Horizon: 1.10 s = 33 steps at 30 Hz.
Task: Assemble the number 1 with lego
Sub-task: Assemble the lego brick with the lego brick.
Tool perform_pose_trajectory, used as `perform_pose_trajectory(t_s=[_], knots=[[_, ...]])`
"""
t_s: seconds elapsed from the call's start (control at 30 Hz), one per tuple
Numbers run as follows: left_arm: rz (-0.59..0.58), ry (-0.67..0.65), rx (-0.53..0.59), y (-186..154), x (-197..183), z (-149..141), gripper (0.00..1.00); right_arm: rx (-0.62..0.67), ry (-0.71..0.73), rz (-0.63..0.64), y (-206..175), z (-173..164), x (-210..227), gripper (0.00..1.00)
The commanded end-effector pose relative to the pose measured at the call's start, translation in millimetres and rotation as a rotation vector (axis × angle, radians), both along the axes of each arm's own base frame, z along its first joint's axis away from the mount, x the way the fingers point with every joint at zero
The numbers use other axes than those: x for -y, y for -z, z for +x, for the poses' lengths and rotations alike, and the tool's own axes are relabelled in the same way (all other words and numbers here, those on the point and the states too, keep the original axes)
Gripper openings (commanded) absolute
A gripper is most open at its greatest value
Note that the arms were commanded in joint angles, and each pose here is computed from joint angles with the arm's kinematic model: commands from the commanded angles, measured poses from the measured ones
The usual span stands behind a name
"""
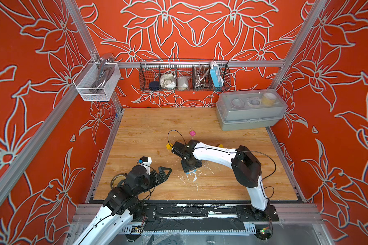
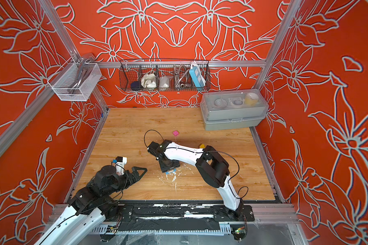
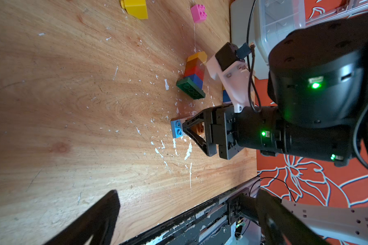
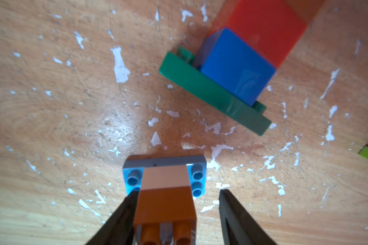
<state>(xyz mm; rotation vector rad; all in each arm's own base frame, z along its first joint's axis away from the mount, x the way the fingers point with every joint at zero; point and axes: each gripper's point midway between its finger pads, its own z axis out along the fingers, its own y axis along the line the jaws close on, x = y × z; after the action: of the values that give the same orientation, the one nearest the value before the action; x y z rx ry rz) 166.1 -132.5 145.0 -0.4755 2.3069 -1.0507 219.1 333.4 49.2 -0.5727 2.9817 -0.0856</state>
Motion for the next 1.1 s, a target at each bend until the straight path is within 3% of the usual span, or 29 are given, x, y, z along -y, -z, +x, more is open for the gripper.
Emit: perform_pose_trajectory(t_s=[0.0,0.17,0.37,1.07], knots=[[-0.002,0.005,0.021,-3,0,1,1.00,0.047,0.027,0.037,-32,5,2,0.65],[-0.002,0.005,0.021,-3,0,1,1.00,0.080,0.040,0.091,-58,6,2,0.65],[-0.002,0.002,0.018,-3,0,1,1.00,0.105,0.052,0.061,-69,9,20,0.65],[0.001,0.004,0.014,-2,0,2,1.00,0.036,0.051,0.001,-13,1,24,0.63]])
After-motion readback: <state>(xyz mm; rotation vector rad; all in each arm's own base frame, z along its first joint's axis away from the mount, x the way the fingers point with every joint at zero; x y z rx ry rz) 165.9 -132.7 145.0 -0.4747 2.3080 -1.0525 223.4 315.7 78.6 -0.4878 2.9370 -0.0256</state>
